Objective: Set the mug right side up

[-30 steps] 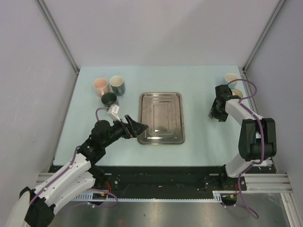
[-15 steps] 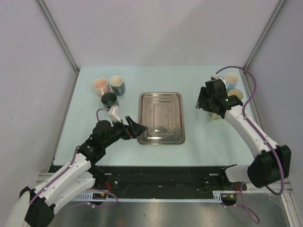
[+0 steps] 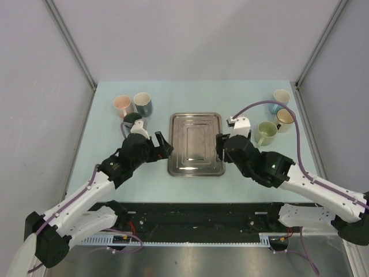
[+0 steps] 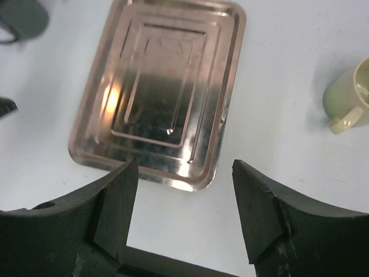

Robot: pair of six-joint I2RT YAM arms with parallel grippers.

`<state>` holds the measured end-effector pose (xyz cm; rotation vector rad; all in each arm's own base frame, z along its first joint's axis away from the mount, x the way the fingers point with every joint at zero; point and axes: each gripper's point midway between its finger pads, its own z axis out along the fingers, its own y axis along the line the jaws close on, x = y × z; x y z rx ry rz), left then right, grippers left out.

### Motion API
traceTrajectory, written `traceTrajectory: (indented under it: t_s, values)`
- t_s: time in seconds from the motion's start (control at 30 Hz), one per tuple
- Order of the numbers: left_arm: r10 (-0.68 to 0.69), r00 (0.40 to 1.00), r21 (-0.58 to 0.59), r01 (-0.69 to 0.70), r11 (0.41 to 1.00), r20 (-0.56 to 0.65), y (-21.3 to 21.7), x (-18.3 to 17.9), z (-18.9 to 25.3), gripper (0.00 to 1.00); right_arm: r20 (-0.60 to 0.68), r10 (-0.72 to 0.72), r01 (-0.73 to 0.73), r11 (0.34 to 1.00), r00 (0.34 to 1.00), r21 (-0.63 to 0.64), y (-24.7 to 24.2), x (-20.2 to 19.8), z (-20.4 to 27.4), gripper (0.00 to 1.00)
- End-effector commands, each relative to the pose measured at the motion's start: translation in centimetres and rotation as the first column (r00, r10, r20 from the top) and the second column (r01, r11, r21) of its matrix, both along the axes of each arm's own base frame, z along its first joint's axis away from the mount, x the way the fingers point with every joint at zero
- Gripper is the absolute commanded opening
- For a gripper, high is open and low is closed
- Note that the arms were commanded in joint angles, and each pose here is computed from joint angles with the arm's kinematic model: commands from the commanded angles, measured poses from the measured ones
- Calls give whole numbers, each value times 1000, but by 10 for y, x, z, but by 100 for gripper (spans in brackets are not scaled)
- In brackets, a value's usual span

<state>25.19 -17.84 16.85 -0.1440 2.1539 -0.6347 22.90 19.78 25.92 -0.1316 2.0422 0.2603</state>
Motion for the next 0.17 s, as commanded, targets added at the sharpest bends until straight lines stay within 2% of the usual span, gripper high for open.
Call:
traceTrajectory:
  t_s: [0.0,0.13]
  values:
    - [136,991,-2,-136,991,-10,10,5,4,100,51,-23,22,1000,998,15,6,-4,-7,71]
    - [113,993,23,-113,993,-27,1,0,6,100,70,21,-25,998,997,57,14,-10,-8,71]
